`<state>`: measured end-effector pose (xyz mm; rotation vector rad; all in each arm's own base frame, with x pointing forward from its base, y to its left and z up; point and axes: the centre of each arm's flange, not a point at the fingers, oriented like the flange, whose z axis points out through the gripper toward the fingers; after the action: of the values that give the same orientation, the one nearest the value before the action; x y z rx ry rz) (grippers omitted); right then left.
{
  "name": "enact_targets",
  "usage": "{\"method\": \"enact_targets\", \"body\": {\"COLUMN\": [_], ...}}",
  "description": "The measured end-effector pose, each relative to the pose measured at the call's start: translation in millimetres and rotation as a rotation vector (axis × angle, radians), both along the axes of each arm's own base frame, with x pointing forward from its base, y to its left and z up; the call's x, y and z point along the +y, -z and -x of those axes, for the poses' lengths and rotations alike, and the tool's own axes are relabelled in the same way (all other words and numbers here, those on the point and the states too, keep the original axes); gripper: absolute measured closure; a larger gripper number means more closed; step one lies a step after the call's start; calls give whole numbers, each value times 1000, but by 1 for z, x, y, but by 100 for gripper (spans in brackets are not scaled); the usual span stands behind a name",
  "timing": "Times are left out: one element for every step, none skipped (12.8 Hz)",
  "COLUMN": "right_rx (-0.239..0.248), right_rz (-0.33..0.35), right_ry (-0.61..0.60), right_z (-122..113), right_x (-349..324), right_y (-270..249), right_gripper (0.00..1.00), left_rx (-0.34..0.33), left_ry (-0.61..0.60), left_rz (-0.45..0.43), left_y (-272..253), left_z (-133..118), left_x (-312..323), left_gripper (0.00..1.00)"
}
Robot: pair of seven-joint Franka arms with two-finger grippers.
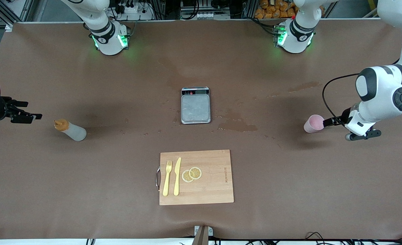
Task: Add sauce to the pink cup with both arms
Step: 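Grasp the pink cup with the left gripper while the right gripper grasps the bottle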
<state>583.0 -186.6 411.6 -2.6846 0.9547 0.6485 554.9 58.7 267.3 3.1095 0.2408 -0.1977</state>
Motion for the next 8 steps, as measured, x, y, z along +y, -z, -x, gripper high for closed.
{"method": "enact_targets", "body": {"right_rx": [20,40,61,82,101,114,126,142], "right_rz": [7,8,0,-16,-45,-88,-137,-182], "right_ry": [36,75,124,180,234,286,340,392], "right_z": [-2,-4,-5,-6,-6,-5,-3,0], "right_x": [-1,-1,-4,-13,-30,-49,-69,-84], "right_y": [6,11,19,30,46,64,84,103], "right_gripper": [0,0,0,0,0,0,0,0], "left_rx": [7,13,18,22,27,32,37,43], "left_ry": [0,3,7,10,12,12,13,13], "left_rz": [2,4,6,8,10,11,12,13], "left_y": [5,8,11,13,16,18,21,24], "left_z": [0,1,1,1,2,3,4,5], "left_x": [0,-2,-4,-6,-7,-8,-8,-8], "left_gripper": [0,2,2,3,4,5,5,14]}}
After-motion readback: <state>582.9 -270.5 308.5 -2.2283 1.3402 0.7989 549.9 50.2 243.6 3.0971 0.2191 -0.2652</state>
